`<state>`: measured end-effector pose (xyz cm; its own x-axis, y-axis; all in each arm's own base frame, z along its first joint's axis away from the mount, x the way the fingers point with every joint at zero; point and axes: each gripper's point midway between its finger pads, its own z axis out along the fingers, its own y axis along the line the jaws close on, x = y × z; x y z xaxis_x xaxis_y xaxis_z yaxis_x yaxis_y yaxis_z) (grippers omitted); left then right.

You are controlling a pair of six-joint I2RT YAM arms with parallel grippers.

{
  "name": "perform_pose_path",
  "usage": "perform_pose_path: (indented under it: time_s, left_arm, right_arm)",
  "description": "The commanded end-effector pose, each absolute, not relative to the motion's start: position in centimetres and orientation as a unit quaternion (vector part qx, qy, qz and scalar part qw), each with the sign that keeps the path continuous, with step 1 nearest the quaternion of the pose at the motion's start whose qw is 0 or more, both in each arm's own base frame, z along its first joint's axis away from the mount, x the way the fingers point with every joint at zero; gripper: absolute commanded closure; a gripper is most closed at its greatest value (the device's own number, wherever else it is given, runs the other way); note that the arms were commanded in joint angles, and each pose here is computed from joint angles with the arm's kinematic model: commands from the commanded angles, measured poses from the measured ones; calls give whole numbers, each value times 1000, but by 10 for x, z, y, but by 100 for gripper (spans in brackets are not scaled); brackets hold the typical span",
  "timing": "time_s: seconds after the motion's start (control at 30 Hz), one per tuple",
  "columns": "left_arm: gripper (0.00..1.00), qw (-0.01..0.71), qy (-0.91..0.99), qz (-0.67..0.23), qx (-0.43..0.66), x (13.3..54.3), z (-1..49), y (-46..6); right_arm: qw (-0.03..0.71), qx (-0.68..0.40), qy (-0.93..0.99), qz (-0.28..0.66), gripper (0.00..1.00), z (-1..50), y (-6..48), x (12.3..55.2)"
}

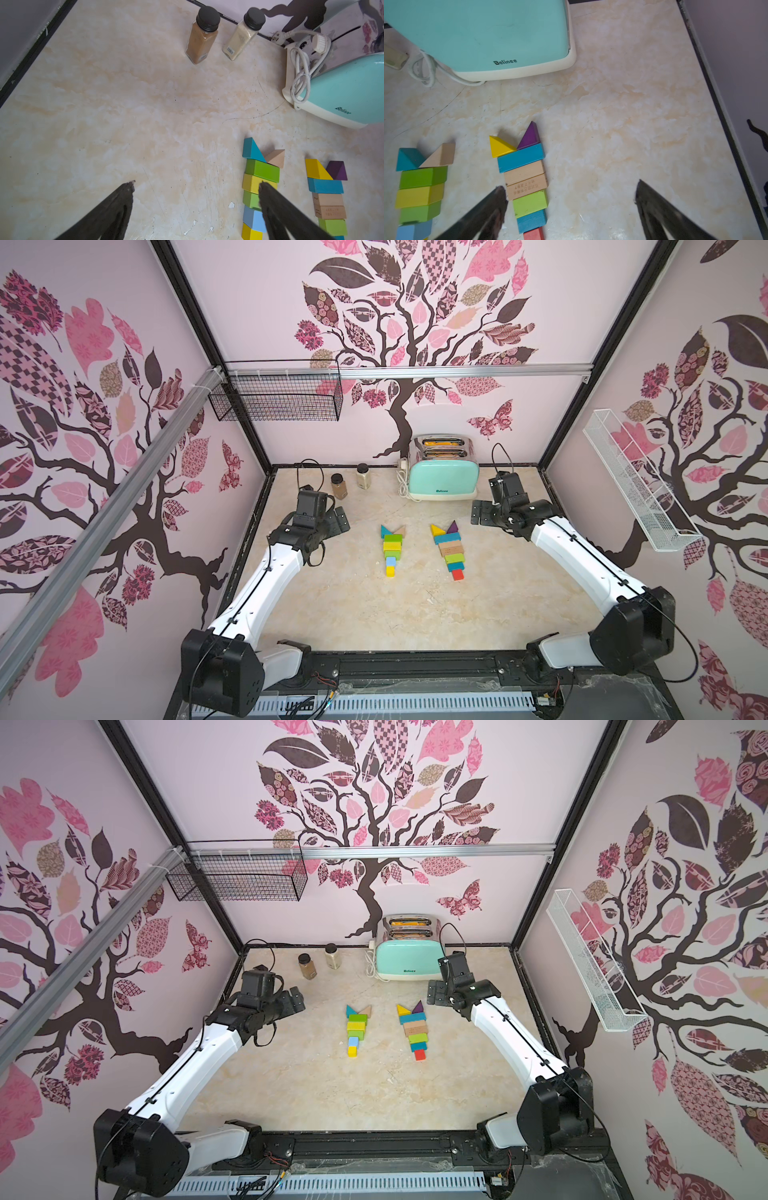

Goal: Assemble a carrot with building blocks
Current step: Reset both arms

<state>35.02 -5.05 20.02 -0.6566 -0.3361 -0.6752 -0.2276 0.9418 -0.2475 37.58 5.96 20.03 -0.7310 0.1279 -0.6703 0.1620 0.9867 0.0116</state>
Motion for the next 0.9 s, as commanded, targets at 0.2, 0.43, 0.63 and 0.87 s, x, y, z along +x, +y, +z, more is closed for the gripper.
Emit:
perform_pose_path:
  time_s: [0.2, 0.43, 0.63, 0.87]
  left_arm:
    - [2, 421, 894, -26, -150, 356, 201, -28]
    - [2, 434, 890, 2, -144, 357, 184, -19]
    - [2, 485, 861, 20, -149, 357, 183, -8]
    - [2, 500, 851, 32, -156, 357, 175, 3]
  right_arm:
    - [452, 165, 873, -75, 1, 167, -29, 404]
    - [494, 169, 847, -104, 1, 133, -46, 412]
    - [518, 142, 837, -101, 1, 114, -42, 410]
    - [538, 136, 828, -84, 1, 118, -39, 408]
